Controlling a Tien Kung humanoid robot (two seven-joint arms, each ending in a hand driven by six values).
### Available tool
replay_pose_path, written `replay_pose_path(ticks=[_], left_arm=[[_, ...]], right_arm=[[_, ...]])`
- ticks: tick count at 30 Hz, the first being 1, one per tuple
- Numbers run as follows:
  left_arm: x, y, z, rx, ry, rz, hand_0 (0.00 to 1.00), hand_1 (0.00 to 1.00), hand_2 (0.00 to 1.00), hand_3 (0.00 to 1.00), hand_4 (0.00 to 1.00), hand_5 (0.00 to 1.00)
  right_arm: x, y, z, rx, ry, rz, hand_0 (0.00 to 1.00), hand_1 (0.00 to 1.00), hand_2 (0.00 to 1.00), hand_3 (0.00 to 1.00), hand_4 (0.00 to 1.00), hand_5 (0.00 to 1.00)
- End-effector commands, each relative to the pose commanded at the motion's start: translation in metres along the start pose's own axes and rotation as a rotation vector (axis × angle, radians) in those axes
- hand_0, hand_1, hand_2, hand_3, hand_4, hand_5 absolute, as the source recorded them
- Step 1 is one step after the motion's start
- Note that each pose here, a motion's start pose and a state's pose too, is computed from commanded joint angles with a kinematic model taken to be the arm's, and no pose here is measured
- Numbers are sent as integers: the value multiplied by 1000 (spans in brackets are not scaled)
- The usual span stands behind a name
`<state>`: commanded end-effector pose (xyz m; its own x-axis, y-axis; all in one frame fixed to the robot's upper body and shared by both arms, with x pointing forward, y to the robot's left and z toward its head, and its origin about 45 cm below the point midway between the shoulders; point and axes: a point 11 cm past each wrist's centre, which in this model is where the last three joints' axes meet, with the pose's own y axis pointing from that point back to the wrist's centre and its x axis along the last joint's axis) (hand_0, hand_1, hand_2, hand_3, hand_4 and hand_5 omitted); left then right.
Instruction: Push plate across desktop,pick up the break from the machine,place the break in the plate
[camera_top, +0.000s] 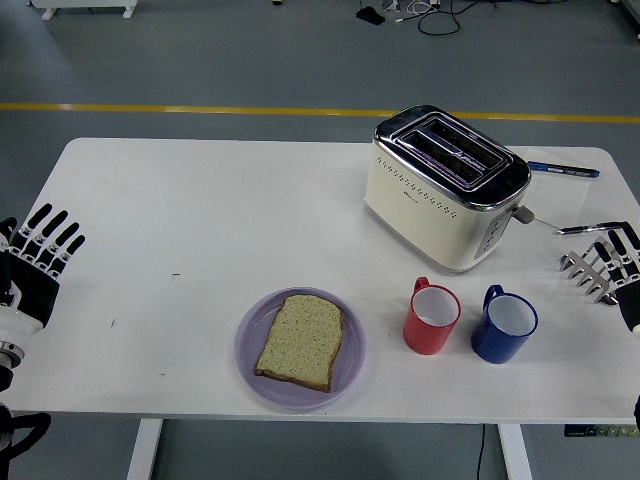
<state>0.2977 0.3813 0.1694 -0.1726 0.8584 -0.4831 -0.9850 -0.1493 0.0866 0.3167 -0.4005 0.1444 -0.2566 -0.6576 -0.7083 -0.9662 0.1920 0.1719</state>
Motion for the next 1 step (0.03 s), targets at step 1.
replay_pose_path(ticks=[1], left_arm=[[0, 0, 0, -1, 0, 0, 796, 780, 794, 776, 508, 998]], right_arm=[[0, 0, 0, 0, 0, 1, 714, 670, 681, 650, 477, 486]])
